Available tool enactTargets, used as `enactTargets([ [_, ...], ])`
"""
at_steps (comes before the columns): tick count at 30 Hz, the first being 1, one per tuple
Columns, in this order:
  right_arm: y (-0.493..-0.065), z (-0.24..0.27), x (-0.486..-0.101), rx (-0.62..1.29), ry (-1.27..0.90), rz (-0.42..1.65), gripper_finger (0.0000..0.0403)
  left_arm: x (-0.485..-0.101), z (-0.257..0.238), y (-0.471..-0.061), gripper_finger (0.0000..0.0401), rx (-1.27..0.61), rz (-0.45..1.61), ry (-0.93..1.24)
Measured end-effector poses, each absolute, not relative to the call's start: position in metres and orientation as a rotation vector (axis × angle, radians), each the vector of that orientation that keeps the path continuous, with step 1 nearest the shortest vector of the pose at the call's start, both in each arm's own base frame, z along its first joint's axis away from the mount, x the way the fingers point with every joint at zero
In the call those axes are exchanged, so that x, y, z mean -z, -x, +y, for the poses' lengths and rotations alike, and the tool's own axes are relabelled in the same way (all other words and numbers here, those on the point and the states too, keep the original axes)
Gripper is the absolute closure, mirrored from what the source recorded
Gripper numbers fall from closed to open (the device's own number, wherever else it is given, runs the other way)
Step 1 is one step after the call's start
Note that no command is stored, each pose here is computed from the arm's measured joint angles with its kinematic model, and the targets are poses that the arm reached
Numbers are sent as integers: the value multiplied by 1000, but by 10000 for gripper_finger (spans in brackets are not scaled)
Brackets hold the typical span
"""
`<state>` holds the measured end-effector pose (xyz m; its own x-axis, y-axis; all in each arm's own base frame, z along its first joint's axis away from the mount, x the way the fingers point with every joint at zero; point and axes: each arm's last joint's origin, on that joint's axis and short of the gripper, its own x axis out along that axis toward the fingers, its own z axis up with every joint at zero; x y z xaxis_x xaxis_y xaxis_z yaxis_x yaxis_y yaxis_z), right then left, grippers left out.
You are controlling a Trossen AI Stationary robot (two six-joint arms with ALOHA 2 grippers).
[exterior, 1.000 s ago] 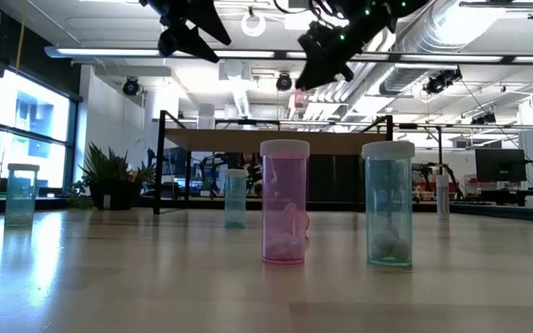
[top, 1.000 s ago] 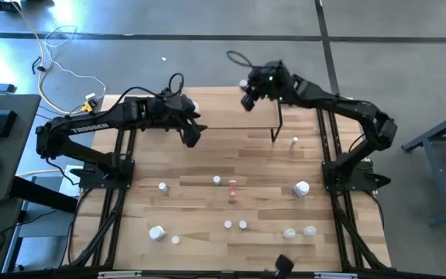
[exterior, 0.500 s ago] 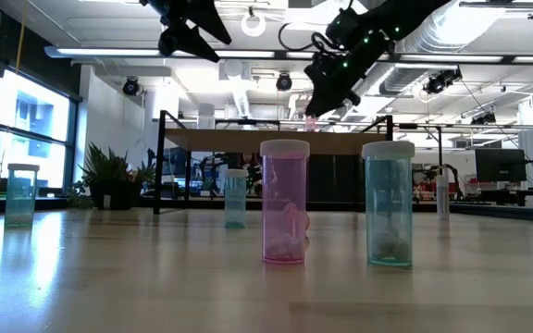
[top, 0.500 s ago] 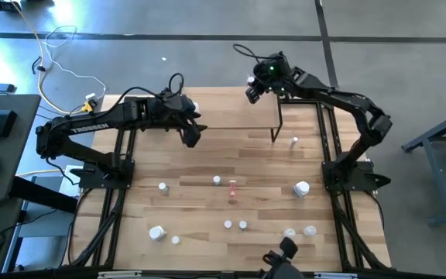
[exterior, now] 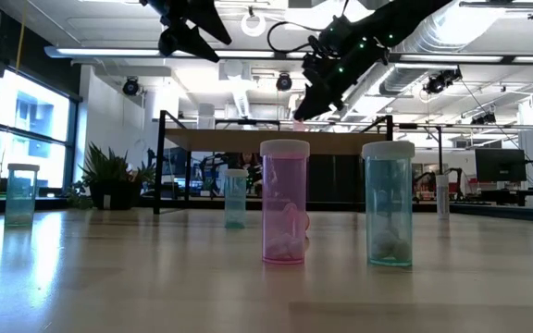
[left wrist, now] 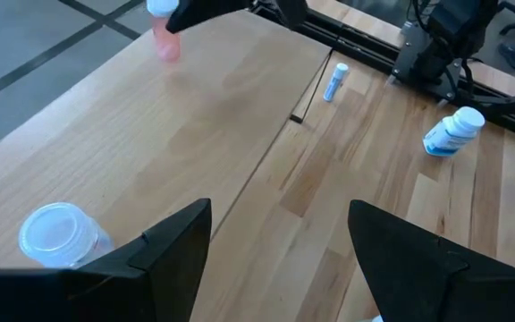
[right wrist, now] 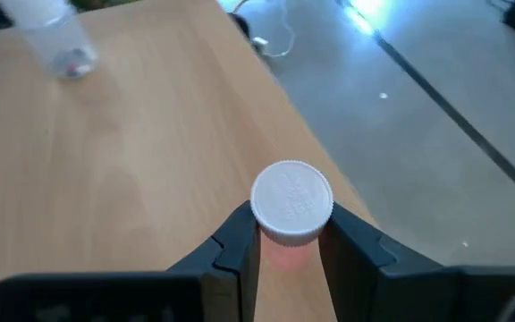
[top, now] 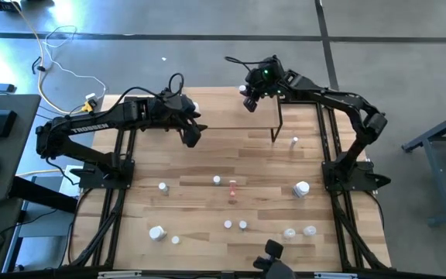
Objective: Pick and place medicine bottles onto shelf by color
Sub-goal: Put the right pink pill bottle on the shelf
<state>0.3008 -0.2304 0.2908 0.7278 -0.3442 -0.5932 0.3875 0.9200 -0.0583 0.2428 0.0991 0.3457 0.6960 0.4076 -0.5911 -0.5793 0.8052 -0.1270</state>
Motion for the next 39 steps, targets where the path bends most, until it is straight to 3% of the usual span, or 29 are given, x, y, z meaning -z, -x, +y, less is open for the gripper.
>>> enactTargets([
  [29, -298, -228, -285, 374, -41, 714, 314, -346, 99, -243, 149, -561, 578, 316],
  [39, -298, -228, -284, 376, -44, 715, 243, -345, 99, -243, 149, -552, 586, 320],
])
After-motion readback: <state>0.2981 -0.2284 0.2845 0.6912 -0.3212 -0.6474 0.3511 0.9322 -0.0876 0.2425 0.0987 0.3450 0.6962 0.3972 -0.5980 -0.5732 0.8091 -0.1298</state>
